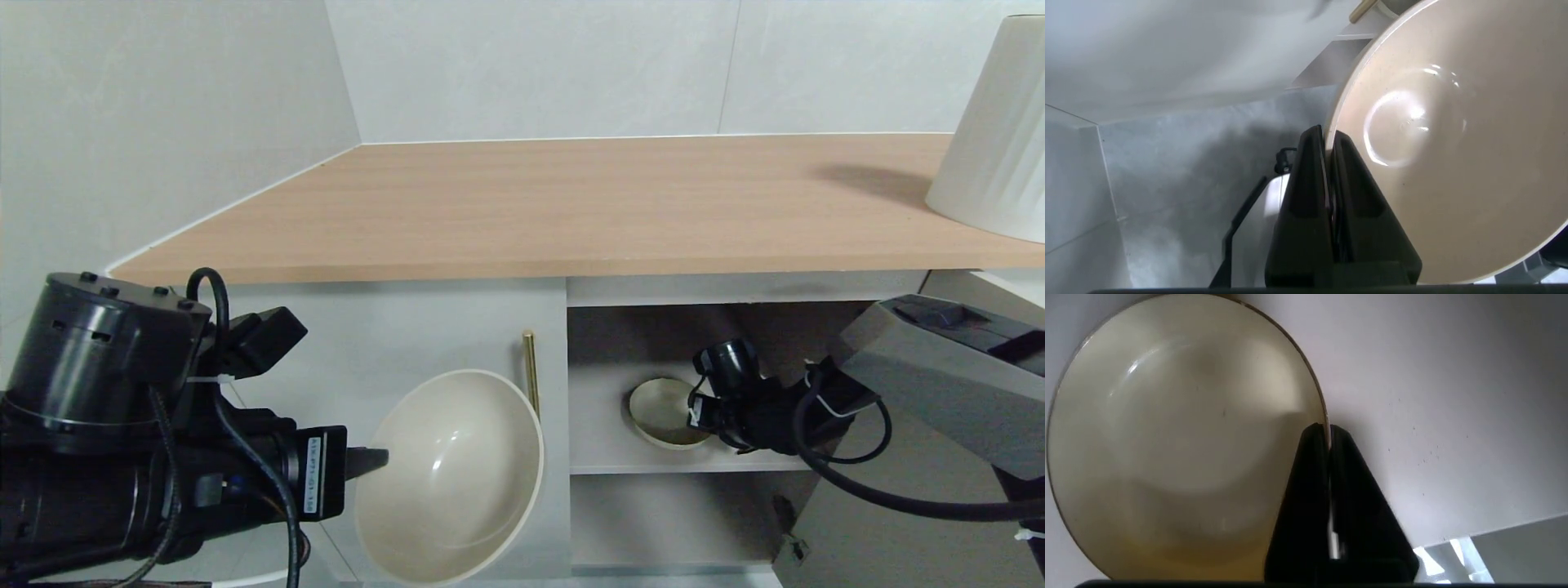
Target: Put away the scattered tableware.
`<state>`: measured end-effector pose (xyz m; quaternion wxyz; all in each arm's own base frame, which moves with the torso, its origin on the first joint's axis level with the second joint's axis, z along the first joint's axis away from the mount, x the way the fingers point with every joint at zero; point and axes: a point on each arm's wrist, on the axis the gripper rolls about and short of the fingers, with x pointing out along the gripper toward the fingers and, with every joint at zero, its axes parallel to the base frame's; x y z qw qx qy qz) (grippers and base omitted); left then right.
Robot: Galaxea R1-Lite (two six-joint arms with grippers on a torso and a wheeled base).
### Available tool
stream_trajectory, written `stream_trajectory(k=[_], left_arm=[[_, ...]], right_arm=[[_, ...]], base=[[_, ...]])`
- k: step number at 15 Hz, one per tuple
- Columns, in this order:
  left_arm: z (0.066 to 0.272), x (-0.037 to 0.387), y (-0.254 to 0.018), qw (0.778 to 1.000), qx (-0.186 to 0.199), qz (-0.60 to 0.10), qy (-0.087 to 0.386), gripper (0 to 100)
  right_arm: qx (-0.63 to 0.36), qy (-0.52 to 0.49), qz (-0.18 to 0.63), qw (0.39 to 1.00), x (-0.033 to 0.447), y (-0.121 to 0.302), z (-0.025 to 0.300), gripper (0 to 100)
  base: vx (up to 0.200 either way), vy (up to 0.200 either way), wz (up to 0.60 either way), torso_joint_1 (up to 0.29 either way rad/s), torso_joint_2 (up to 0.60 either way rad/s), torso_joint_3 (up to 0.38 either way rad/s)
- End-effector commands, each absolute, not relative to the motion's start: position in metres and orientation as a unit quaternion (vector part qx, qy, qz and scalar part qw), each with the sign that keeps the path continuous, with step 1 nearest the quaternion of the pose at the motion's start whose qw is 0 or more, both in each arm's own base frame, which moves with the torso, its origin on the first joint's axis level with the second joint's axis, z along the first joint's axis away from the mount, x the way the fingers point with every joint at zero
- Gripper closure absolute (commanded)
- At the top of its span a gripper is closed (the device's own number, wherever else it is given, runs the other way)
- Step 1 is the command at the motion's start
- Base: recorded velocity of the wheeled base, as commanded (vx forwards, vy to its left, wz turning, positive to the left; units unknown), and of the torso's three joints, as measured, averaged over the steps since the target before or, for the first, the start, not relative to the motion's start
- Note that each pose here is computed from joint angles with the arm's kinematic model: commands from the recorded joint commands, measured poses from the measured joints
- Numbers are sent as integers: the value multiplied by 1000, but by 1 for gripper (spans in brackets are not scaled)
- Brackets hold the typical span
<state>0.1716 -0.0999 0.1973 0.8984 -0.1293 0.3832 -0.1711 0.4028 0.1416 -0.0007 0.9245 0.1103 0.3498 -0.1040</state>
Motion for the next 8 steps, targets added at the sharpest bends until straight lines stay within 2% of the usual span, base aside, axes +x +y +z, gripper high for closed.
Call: stream_trajectory(k=[1,4,7,8], left_arm=[[195,174,-101,897,-128,-168,389,100],[182,183,-107,889,-123,-155,414,100],[167,193,-115,877,-124,-133,444,100],[159,193,-123,878,-106,-123,451,100]], right_arm=[[112,348,-104,925,402,142,1,0],[113,347,-93,926,391,143,16,0],[102,365,-4,925,333,160,63,0],[92,371,40,923,311,164,81,0]], base=[[0,0,0,0,0,0],[0,0,0,0,0,0],[0,0,0,0,0,0],[0,0,0,0,0,0]])
